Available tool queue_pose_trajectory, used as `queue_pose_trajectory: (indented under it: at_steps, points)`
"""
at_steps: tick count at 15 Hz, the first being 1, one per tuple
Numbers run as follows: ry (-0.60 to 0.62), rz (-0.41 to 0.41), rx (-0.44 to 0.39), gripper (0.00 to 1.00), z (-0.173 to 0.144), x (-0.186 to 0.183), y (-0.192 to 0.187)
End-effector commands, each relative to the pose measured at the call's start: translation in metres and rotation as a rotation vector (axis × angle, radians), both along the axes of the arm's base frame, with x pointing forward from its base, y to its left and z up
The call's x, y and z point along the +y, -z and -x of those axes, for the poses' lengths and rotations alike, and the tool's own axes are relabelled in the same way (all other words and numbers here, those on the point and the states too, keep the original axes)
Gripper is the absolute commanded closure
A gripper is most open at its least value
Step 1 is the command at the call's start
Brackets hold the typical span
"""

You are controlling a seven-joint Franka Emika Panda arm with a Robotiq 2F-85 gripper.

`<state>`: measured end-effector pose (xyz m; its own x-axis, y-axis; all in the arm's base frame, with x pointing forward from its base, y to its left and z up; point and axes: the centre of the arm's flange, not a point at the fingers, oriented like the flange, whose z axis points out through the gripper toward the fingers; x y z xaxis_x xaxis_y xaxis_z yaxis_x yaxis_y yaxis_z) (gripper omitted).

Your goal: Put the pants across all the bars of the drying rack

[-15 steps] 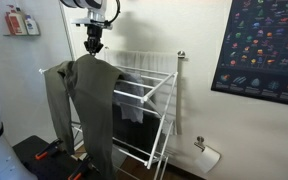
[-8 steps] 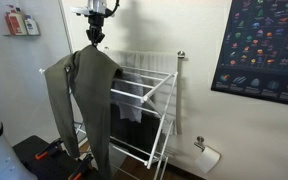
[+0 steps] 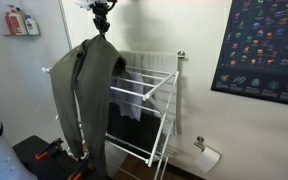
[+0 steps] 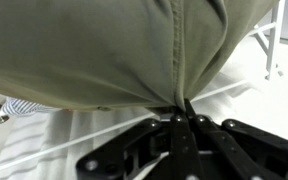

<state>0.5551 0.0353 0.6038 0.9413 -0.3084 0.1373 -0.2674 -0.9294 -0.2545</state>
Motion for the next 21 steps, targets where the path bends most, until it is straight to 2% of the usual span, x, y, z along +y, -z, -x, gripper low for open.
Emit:
queue_pose_trajectory:
  at_steps: [1, 4, 7, 14, 21]
  points:
    - [0.092, -0.022, -0.161, 0.99, 0.001, -0.011, -0.023]
    - [0.122, -0.024, -0.269, 0.99, -0.001, -0.015, -0.036]
    - [0.124, -0.026, -0.321, 0.99, 0.002, -0.013, -0.047]
    - [0.120, -0.022, -0.383, 0.99, 0.019, -0.003, -0.067]
    - [0.102, -0.019, -0.448, 0.99, 0.051, 0.011, -0.097]
